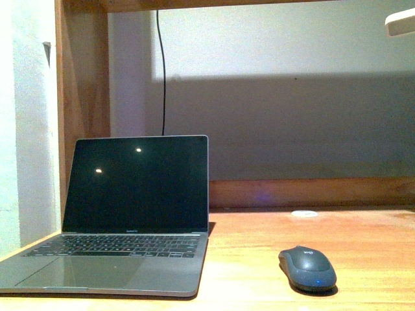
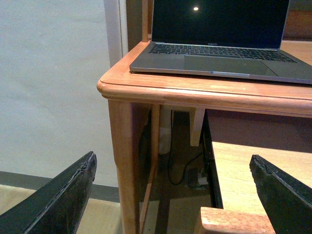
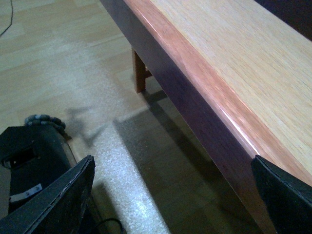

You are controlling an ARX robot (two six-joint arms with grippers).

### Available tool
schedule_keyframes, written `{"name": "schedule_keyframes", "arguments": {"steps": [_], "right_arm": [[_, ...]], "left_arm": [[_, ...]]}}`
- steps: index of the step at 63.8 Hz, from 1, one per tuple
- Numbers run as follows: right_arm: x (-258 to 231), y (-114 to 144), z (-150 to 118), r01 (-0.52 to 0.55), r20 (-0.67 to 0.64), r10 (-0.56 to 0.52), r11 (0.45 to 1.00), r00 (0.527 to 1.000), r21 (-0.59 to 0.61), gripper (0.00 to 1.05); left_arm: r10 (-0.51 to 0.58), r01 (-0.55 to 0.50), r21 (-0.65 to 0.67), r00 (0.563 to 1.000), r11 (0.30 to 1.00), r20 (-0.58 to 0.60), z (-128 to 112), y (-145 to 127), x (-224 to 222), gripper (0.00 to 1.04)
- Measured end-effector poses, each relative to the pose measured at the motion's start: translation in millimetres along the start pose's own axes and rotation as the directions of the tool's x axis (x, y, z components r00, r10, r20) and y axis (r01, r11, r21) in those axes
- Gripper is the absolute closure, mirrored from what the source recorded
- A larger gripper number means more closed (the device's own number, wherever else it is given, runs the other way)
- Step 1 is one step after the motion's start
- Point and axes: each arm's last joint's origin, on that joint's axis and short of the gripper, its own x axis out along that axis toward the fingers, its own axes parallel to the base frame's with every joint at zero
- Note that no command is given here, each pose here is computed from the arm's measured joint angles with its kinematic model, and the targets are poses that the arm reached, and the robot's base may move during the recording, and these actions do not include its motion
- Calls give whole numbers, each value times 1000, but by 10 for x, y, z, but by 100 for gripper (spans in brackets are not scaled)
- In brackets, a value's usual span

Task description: Place mouse

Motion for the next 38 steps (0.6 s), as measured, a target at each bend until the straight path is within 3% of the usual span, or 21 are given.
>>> {"name": "schedule_keyframes", "arguments": {"steps": [21,38], "right_arm": [[460,-5,208,43,28,-45,997,999,61,7],[851,-141,309,213,15,-216,971,976,107,7]], "left_arm": [[0,0,0,1000,1000,0,0,0,0,8],[0,0,0,1000,1000,0,0,0,0,8]]}}
